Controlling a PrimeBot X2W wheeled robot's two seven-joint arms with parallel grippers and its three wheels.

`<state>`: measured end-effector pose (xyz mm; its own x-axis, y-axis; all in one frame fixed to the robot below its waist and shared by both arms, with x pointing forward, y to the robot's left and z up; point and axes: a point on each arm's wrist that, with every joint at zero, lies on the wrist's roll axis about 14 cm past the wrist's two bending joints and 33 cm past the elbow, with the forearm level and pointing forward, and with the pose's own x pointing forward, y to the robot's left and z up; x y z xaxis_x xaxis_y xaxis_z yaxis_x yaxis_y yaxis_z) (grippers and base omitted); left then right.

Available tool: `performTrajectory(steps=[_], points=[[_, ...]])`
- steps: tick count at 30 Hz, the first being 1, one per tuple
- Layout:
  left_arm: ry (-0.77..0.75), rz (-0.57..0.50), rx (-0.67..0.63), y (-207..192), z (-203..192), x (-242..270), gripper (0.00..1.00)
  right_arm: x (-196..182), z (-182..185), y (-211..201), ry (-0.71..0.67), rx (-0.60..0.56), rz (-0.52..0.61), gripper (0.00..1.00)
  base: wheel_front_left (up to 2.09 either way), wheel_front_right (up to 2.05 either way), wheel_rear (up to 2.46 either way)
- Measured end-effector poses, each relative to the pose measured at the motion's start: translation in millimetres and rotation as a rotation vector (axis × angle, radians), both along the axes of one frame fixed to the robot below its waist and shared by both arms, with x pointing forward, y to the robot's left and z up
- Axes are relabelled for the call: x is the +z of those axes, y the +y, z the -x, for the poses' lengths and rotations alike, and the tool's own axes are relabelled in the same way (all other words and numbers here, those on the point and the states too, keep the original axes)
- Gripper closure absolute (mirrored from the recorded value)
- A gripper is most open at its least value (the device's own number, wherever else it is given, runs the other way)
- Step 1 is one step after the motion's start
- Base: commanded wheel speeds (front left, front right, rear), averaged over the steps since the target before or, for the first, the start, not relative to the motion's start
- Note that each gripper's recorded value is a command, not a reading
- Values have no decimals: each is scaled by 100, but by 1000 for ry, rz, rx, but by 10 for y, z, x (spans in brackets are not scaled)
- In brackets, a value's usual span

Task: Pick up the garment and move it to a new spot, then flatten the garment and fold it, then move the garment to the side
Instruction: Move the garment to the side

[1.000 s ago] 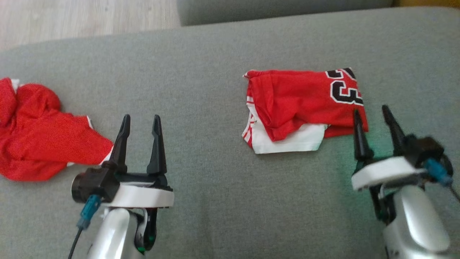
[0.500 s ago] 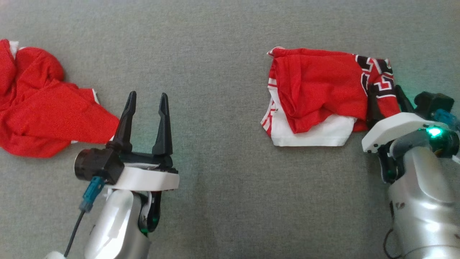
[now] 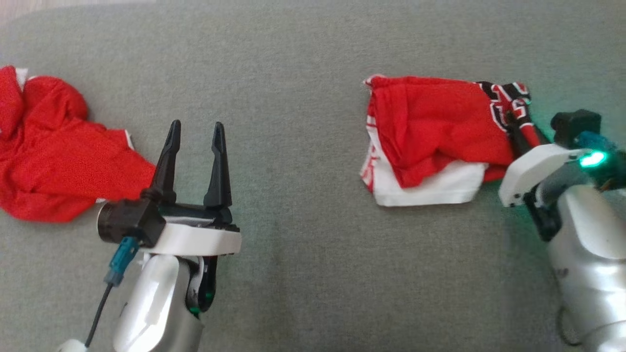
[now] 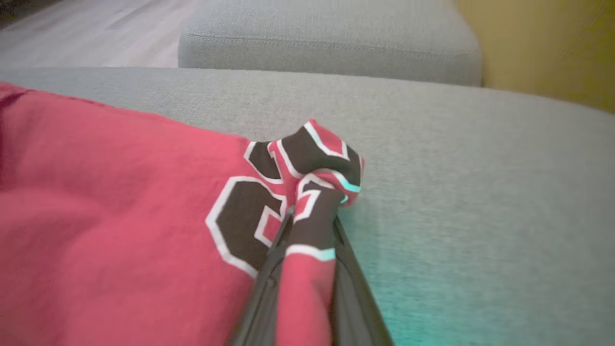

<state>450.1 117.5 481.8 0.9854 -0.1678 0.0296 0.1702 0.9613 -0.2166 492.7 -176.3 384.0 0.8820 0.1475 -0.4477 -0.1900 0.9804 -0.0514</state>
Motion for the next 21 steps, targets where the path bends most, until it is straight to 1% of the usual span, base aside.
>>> performTrajectory(steps=[3,5,8,9,10,13,15,16,21], points=[[-15,4,-11,-46,-6,55,0,186,-23,-275,-51,36,119,100,0,0,0],[-19,7,-16,-68,-17,67,0,311,-37,-593,-73,37,213,100,0,0,0],[-12,10,-15,-66,-42,32,0,450,-44,-1132,-78,11,349,100,0,0,0],[-12,10,-15,-66,-42,32,0,450,-44,-1132,-78,11,349,100,0,0,0],[-8,10,-14,-62,-50,11,0,485,-41,-1300,-73,2,395,100,0,0,0],[9,11,-11,-47,-77,-68,0,576,-5,-1847,-44,-67,506,100,0,0,0],[22,10,-11,-39,-97,-130,0,602,31,-2153,-22,-119,553,100,0,0,0],[26,9,-9,-30,-112,-152,0,600,38,-2243,-15,-136,567,100,0,0,0],[29,-1,-5,0,-211,-207,0,470,38,-2464,33,-180,613,100,0,0,0]])
